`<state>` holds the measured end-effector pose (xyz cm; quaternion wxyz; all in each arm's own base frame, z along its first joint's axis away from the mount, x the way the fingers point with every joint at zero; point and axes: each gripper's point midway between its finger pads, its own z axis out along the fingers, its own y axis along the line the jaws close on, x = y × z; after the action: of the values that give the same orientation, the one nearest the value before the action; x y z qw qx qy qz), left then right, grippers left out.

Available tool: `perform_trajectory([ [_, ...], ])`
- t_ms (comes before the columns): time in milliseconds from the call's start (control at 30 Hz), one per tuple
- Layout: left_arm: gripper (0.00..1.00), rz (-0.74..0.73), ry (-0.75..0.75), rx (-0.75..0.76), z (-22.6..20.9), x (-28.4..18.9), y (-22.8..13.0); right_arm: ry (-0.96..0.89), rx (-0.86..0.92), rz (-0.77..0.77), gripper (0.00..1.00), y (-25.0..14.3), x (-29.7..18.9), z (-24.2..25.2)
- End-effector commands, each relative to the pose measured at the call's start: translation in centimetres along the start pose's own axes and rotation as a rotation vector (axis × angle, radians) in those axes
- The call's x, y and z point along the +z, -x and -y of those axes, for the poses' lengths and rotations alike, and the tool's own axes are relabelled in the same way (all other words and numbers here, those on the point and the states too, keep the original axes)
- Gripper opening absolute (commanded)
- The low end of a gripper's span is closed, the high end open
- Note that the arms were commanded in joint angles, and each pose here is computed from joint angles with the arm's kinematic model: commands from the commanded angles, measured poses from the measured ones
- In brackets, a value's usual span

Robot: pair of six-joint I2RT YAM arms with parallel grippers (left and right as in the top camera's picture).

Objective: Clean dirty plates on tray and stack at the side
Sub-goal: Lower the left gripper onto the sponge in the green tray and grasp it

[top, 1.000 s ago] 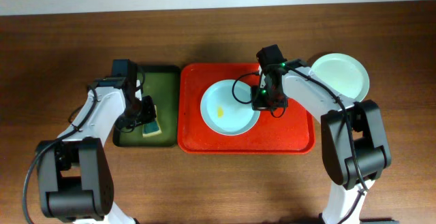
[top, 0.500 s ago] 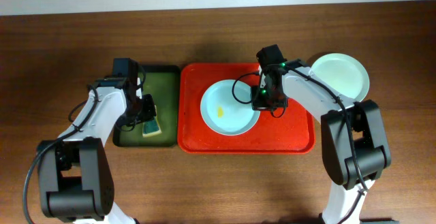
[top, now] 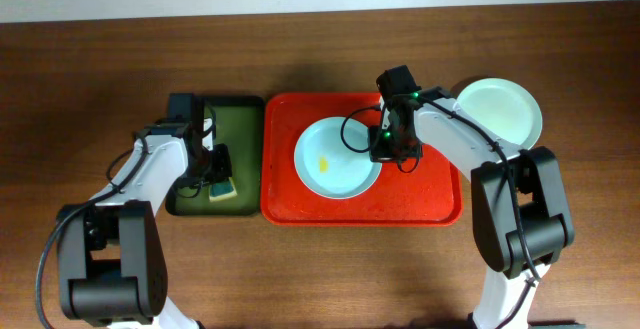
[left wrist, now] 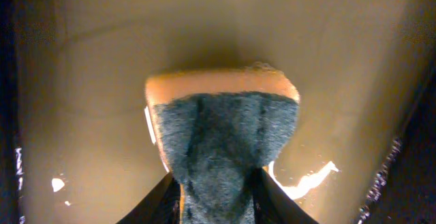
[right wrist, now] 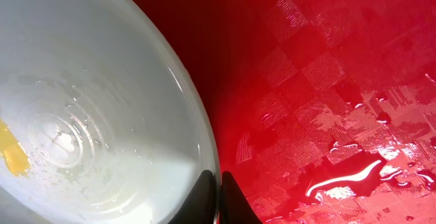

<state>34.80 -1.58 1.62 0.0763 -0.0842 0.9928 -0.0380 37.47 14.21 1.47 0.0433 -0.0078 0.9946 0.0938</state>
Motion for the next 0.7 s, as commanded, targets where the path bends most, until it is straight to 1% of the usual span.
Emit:
perform_trajectory([
  [0, 0.34, -0.025, -0.046, 0.052, 0.8, 0.5, -0.7, -0.008, -0.006, 0.002, 0.05, -0.2, -0.1, 0.0],
  [233, 0.32, -0.029, -0.045, 0.051, 0.7, 1.0, -1.2, -0.008, -0.006, 0.002, 0.05, -0.2, -0.1, 0.0],
  [300, 0.28, -0.032, -0.045, 0.051, 0.6, 1.3, -1.5, -0.008, -0.006, 0.002, 0.05, -0.2, -0.1, 0.0],
  [367, 0.27, -0.035, -0.044, 0.051, 0.6, 1.3, -1.6, -0.008, -0.006, 0.002, 0.05, -0.2, -0.1, 0.0],
  [400, 0.21, -0.035, -0.045, 0.051, 0.6, 1.3, -1.6, -0.008, -0.006, 0.002, 0.05, -0.2, -0.1, 0.0],
  [500, 0.06, -0.035, -0.052, 0.051, 0.7, 1.3, -1.6, -0.008, -0.006, 0.002, 0.05, -0.2, -0.1, 0.0],
  [533, 0.00, -0.035, -0.052, 0.051, 0.7, 1.3, -1.6, -0.008, -0.006, 0.002, 0.13, -0.2, -0.1, 0.0],
  [567, 0.00, -0.033, -0.052, 0.051, 0.8, 1.2, -1.5, -0.009, -0.006, 0.002, 0.39, -0.2, -0.1, 0.0],
  [633, 0.00, -0.023, -0.053, 0.053, 0.9, 0.2, -1.1, -0.008, -0.006, 0.002, 0.59, -0.2, -0.1, 0.0],
  [667, 0.00, 0.001, -0.046, 0.055, 0.9, -1.0, -0.4, -0.008, -0.006, 0.002, 0.67, -0.2, -0.1, 0.0],
])
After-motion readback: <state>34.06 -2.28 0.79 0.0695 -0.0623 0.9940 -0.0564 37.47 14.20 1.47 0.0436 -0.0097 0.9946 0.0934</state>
